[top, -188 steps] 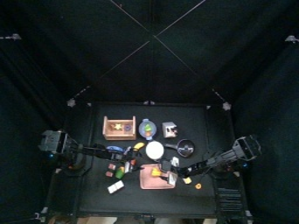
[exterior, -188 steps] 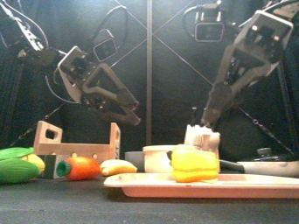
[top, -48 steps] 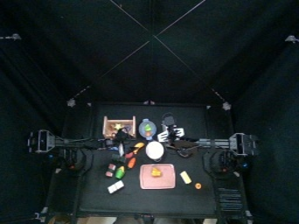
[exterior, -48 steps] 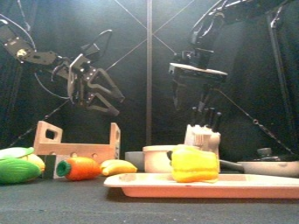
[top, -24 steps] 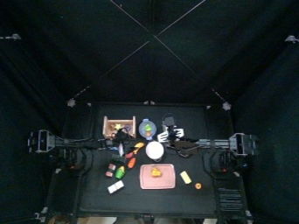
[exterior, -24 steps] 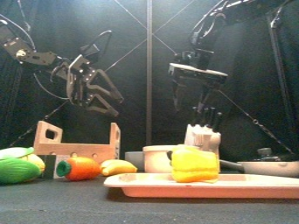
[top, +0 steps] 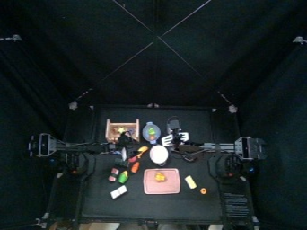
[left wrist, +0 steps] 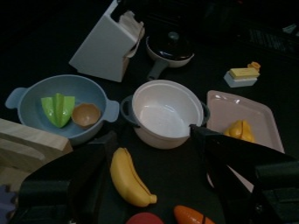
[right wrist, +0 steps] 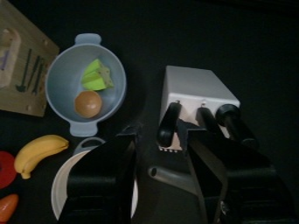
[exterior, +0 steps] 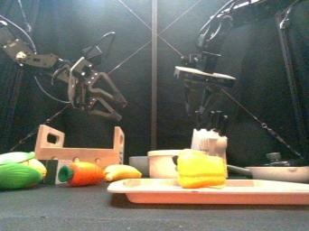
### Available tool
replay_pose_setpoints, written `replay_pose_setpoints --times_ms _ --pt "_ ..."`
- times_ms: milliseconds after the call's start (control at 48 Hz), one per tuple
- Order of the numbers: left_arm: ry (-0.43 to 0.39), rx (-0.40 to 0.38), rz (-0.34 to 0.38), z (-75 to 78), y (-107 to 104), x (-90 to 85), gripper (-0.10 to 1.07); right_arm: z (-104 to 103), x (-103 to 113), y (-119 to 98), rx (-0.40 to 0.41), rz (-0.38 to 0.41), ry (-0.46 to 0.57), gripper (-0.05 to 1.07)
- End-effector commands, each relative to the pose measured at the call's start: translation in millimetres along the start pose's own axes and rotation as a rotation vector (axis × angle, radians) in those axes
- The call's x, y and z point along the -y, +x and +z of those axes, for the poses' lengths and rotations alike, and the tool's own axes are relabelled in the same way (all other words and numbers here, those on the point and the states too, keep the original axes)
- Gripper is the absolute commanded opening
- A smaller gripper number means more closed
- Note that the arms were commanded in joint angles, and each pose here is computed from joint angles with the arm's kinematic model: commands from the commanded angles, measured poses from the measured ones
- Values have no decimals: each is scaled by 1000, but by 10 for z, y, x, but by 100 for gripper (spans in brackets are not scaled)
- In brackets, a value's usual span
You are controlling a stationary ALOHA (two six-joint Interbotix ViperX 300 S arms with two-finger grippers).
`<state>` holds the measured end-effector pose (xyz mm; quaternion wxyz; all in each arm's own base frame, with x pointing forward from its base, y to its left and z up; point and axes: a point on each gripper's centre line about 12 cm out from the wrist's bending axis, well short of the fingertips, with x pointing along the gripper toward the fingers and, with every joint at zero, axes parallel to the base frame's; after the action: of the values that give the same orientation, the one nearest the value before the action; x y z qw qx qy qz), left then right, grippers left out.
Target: Grab cleaver
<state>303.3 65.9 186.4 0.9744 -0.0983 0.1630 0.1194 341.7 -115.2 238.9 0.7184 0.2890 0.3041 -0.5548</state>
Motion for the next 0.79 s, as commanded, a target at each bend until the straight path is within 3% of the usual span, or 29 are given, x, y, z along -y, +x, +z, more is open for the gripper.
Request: replay_pose_setpoints --times_ms 0,250,500,771 --pt "1 17 1 53 10 -2 100 63 16 -55 11 12 20 75" --pt "1 17 1 53 10 -2 100 63 18 -24 13 4 17 72" --pt "1 17 1 53 10 -2 100 67 22 16 11 -7 18 60" --pt "1 16 1 47 8 -3 100 77 21 8 14 -5 15 59"
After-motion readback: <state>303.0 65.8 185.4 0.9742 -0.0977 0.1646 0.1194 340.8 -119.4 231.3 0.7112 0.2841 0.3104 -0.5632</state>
